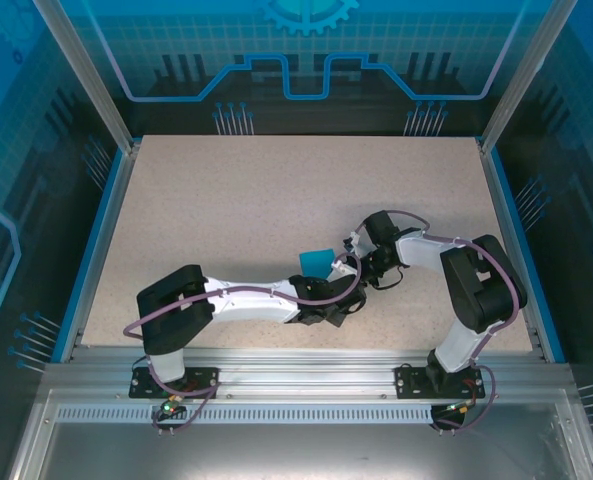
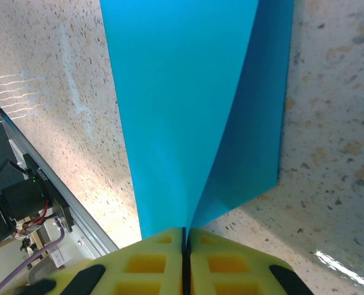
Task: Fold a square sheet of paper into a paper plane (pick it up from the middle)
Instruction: Third fold the triangle at the center of the table.
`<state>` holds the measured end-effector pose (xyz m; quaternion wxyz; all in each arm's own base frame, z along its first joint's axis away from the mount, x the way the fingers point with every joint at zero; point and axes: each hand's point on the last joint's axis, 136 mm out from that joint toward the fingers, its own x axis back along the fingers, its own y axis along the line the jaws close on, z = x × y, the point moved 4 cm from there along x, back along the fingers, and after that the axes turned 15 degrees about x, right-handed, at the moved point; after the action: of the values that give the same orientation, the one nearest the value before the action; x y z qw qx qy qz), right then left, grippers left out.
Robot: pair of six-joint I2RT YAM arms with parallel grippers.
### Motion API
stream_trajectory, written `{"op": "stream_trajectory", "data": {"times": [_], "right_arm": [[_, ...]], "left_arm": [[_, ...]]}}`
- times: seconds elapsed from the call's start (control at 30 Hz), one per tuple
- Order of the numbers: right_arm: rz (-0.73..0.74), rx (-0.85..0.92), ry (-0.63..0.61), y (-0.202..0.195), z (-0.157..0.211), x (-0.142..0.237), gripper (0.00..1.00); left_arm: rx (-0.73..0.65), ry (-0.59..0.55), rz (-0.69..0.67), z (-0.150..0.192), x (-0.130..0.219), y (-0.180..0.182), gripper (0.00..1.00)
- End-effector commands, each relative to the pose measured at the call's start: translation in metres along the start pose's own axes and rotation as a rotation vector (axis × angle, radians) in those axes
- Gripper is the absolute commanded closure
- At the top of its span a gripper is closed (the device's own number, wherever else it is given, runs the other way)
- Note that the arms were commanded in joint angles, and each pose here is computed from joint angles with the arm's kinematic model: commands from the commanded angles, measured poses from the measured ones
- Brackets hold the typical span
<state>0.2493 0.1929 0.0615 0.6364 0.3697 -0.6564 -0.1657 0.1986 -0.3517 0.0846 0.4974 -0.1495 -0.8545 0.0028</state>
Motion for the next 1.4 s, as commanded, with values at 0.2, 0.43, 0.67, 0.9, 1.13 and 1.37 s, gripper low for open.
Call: {"op": "stream_trajectory", "data": {"times": [0.2,0.43,0.67,0.9,1.13,1.37], "right_arm": [[0.015,-0.025,0.004,-0.004,-0.003,0.004,0.89],[0.024,-0.025,0.004,-0.004,-0.002,0.006,0.84],[0.144,0.006,-0.04,-0.001,-0.013,0.029,0.68],[0.1,0.077,-0.028,0.024,-0.037,0.011,0.82],[0.177,0.07,0.036,0.007,-0.052,-0.015,0.87],[0.29,0.079,0.128,-0.014,-0.046,-0.033,0.89]], "left_arm": [[0.022,-0.07,-0.003,-0.007,0.016,0.009,0.88],[0.052,-0.06,0.008,-0.002,0.014,0.019,0.99],[0.096,-0.016,0.131,0.001,0.013,0.023,1.0],[0.119,0.009,0.178,0.003,0.012,0.028,1.0],[0.143,0.017,0.2,0.003,0.014,0.034,1.0],[0.171,0.032,0.205,0.001,0.011,0.044,1.0]]}}
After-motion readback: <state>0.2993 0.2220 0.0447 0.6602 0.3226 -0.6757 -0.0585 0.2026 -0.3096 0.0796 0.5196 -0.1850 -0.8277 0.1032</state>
